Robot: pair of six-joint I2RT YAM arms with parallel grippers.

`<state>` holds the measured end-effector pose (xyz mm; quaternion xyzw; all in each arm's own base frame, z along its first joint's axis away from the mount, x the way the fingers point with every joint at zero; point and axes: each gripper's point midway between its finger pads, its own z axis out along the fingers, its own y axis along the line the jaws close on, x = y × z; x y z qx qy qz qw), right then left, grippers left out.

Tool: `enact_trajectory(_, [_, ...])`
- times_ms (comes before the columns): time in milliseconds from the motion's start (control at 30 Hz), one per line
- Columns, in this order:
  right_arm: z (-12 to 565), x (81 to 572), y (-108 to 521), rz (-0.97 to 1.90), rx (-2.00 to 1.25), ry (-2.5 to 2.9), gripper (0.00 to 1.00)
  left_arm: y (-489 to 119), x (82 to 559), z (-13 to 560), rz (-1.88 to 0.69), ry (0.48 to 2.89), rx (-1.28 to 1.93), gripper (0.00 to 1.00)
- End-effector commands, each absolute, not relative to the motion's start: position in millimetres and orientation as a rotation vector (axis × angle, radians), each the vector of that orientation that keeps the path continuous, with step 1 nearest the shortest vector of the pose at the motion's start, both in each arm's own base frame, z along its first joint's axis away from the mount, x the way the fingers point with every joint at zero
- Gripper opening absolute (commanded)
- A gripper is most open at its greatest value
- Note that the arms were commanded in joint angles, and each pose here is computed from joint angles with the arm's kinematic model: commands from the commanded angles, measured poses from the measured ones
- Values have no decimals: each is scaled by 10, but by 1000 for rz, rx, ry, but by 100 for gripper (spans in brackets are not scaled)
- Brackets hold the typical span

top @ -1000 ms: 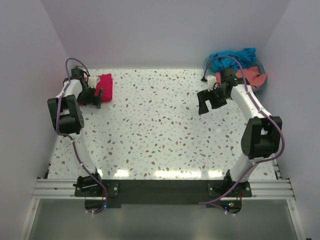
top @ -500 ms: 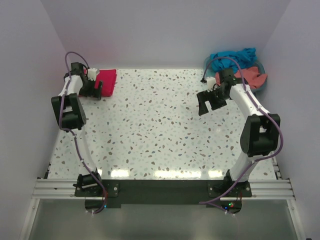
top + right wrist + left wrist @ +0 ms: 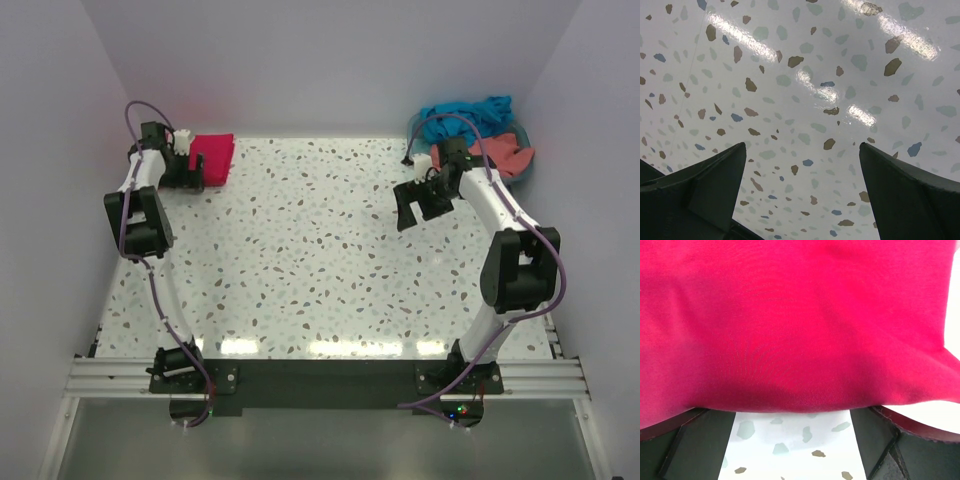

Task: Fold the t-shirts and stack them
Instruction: Neatly place the folded tshirt to the corner, then reset both grippers

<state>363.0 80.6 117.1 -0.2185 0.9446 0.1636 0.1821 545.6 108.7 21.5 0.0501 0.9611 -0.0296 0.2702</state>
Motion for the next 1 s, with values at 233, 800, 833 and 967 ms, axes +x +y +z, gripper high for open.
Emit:
enact_trajectory(233, [1456,3726,750,411,-634,2571,99,693,5245,761,-259,2526,100,100])
enact_trajectory(800, [1623,3458,650,499,-450,2379,99,-201,3971,1722,-113,2383,422,100])
enact_trajectory(833, [1578,3353,671,516,-443,2385,99,-193,3828,1542,-114,2428,422,100])
enact_trajectory(967, [1530,3166,700,532,-434,2371,99,-391,3565,1511,-174,2389,458,100])
